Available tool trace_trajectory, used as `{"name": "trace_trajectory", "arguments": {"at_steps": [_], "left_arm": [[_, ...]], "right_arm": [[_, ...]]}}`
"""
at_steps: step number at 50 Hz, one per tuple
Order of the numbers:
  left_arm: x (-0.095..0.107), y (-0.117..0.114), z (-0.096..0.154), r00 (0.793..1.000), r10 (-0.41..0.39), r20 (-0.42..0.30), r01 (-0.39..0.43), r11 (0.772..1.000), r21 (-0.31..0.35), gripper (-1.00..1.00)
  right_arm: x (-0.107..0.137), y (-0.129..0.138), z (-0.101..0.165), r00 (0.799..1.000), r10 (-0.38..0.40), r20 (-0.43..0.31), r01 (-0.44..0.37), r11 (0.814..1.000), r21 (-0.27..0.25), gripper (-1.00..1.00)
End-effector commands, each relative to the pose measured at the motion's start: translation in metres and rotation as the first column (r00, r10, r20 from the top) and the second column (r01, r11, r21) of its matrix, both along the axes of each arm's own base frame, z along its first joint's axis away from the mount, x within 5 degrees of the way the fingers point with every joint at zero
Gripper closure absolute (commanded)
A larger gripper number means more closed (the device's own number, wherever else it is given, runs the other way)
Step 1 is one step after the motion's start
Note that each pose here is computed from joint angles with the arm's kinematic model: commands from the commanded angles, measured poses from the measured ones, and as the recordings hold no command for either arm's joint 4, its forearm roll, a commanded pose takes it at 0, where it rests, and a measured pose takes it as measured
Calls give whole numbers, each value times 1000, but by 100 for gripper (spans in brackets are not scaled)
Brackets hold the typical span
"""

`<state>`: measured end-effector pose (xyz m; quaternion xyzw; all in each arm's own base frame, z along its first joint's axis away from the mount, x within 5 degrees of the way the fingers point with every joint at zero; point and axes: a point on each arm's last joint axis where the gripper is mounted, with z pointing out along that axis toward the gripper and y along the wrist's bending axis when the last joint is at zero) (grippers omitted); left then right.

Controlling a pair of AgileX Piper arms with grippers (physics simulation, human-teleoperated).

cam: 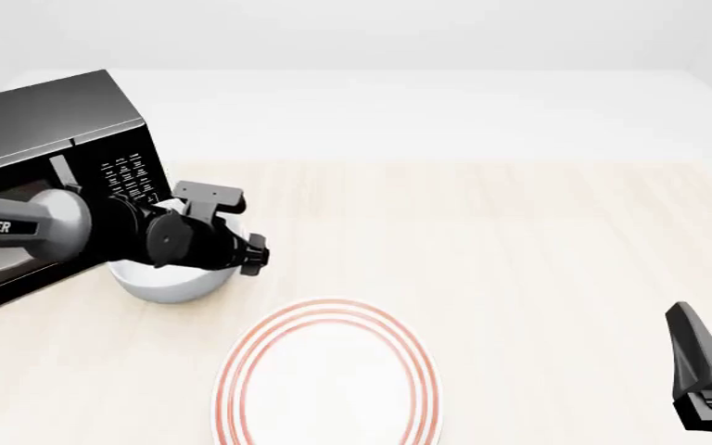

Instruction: Put the white bowl to the right of the plate.

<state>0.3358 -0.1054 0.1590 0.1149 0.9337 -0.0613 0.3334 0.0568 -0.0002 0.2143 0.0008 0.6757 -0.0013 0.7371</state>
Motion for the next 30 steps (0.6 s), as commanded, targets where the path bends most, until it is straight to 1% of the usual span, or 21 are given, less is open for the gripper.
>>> {"name": "trace_trajectory", "arguments": {"at_steps": [1,12,13,19,20,21,22,23,30], "left_arm": [[-2,-3,-3,1000,-4,-5,4,1000,-4,-100],[-1,-2,-5,1000,-3,0,3,1000,-3,-100],[-1,-3,-5,1000,-4,0,4,1000,-5,100],[1,-3,-2,1000,-15,4,15,1000,5,100],[-3,-10,-4,998,-59,-8,59,998,28,100],[-3,-10,-4,998,-59,-8,59,998,28,100],[-7,-15,-4,997,-73,-13,73,997,27,100],[-5,-10,0,998,-57,-4,57,998,23,100],[-7,-17,6,997,-76,-10,77,997,24,100]], "right_arm": [[0,0,0,1000,0,0,0,1000,0,-100],[0,0,0,1000,0,0,0,1000,0,-100],[0,0,0,1000,0,0,0,1000,0,-100],[0,0,0,1000,0,0,0,1000,0,-100],[0,0,0,1000,0,0,0,1000,0,-100],[0,0,0,1000,0,0,0,1000,0,-100],[0,0,0,1000,0,1,0,1000,0,-100],[0,0,0,1000,0,0,0,1000,0,-100],[0,0,0,1000,0,0,0,1000,0,-100]]}}
